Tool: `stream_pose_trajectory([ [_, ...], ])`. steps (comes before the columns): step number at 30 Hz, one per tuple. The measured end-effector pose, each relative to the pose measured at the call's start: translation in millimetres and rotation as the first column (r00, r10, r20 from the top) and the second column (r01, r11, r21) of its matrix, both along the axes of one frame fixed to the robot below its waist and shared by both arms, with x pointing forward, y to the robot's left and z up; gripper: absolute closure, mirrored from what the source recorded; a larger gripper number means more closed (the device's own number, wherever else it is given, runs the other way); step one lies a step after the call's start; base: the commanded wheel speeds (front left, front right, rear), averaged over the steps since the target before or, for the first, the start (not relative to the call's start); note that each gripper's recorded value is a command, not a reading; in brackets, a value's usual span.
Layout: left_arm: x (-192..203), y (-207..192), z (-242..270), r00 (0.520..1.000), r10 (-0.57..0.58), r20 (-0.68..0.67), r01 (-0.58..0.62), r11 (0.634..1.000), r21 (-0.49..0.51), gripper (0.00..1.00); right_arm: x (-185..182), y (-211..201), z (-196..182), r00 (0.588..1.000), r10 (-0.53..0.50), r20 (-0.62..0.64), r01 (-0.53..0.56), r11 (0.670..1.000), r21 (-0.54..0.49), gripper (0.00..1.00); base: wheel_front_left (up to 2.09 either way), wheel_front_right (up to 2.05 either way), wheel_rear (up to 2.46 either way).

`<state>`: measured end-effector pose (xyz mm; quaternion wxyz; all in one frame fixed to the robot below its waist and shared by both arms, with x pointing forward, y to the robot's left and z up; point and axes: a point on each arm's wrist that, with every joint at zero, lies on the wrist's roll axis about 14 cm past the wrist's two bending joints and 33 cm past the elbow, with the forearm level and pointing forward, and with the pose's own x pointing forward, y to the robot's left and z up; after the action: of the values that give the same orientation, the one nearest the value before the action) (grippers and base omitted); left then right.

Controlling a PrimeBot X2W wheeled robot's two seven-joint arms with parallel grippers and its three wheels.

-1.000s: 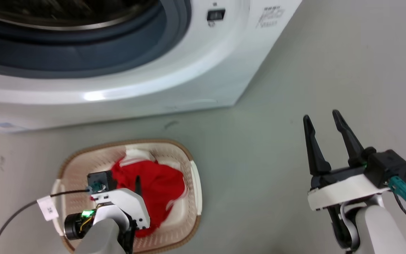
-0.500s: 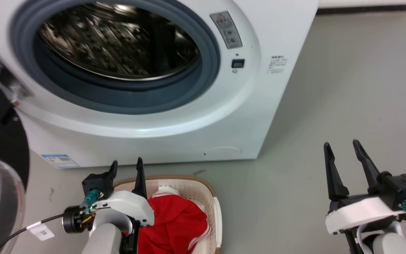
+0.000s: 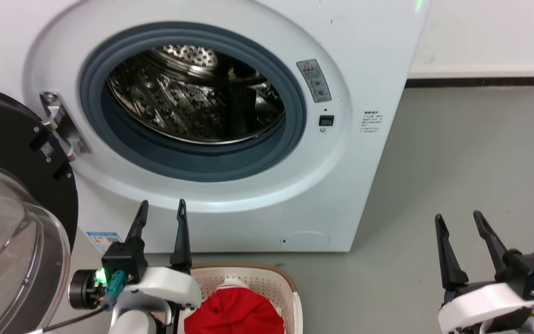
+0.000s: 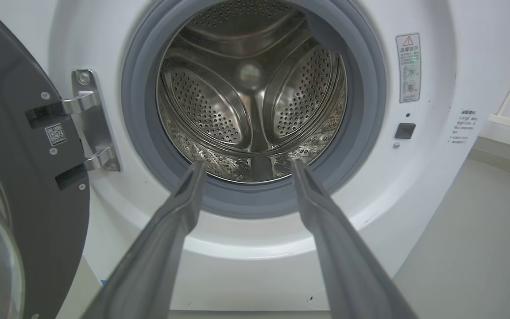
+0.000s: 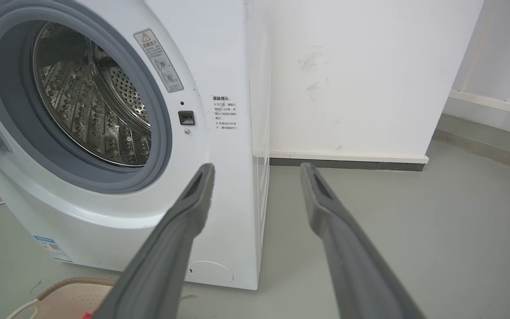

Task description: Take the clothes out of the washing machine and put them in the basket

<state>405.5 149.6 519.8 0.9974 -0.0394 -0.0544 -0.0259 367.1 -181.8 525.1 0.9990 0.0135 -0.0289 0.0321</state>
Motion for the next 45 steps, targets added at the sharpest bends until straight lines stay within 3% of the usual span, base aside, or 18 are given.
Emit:
stream_pose_trajectory([
  [29,-16.4,7.0,-1.9,1.0,-0.004,-0.005,0.004,0.999,0.04,0.0,-20.5,-4.5,5.9,1.0,-0.014,0.005,0.013,1.0,0.01,0.0,0.0,0.0,0.0],
  [30,-16.5,7.3,-2.4,1.0,-0.004,-0.007,0.004,0.999,0.033,1.0,-20.5,-4.5,5.7,1.0,-0.014,0.004,0.014,1.0,0.01,1.0,0.0,0.0,0.0],
  [34,-22.6,9.9,-21.7,0.997,0.007,-0.072,-0.006,1.0,0.017,1.0,-23.7,-4.3,-7.5,0.999,-0.014,-0.037,0.015,1.0,0.026,1.0,0.0,0.0,0.0],
  [45,-22.0,22.1,-30.3,0.989,0.027,-0.143,-0.055,0.979,-0.196,1.0,-21.4,-7.0,-15.3,0.998,-0.015,-0.069,0.032,0.966,0.255,1.0,0.0,0.0,0.0],
])
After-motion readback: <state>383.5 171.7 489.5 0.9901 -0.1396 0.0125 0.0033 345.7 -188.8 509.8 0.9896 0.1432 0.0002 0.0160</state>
